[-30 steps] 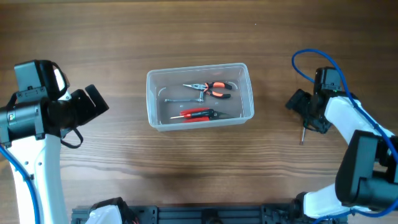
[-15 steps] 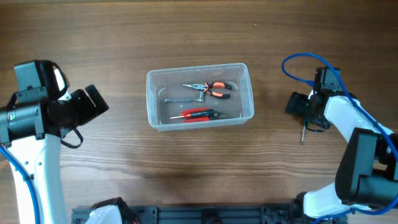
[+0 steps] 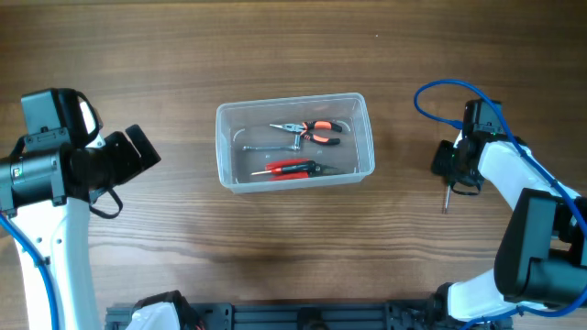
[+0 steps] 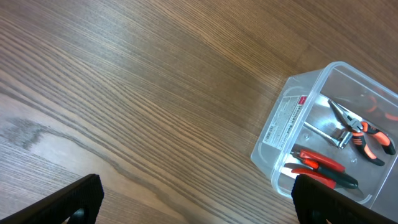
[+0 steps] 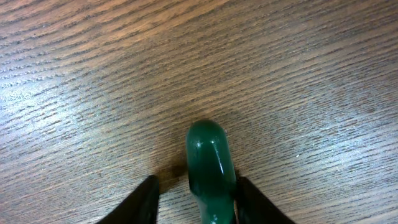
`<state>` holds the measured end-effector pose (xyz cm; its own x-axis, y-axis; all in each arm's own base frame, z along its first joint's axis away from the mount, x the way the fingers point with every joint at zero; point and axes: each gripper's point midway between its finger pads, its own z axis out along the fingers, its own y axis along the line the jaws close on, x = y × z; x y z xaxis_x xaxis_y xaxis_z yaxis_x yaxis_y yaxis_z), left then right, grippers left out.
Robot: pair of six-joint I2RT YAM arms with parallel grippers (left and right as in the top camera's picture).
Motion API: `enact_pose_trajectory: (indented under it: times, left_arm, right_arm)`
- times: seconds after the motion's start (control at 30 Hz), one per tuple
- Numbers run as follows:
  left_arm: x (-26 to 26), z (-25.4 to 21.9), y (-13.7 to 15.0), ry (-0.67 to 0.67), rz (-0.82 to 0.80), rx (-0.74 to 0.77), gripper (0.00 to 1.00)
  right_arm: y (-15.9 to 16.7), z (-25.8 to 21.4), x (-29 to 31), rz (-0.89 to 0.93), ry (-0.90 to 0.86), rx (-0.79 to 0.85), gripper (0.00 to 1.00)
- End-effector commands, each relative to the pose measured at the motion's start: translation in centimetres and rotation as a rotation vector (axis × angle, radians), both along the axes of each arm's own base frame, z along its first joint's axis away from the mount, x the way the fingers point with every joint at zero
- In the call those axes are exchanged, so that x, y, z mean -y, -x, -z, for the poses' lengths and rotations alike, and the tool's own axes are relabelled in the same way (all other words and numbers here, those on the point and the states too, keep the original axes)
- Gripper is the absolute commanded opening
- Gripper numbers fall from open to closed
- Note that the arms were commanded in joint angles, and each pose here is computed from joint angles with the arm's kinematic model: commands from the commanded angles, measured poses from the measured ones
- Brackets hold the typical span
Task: Pack container
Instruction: 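Grasp the green screwdriver by its handle with the right gripper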
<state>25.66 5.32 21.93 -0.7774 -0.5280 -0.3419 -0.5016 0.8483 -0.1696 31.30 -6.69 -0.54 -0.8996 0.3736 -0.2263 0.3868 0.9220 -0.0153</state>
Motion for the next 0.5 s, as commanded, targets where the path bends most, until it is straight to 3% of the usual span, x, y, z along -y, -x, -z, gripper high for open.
enact_pose_trajectory:
  times: [0.0, 0.37, 0.47]
  left_arm:
    - [0.01, -0.38, -0.22, 0.012, -0.009, 0.013, 1.0]
    - [0.02, -0.38, -0.22, 0.012, -0.009, 0.013, 1.0]
    - [0.02, -0.37, -0.21, 0.012, -0.009, 0.012, 1.0]
  right_arm:
    - [0.4, 0.73, -0.64, 0.003, -0.043, -0.024, 0.29]
    - [0.41, 0.73, -0.65, 0.003, -0.043, -0.025, 0.18]
    - [0.39, 0.73, -0.65, 0.003, -0.042, -0.024, 0.09]
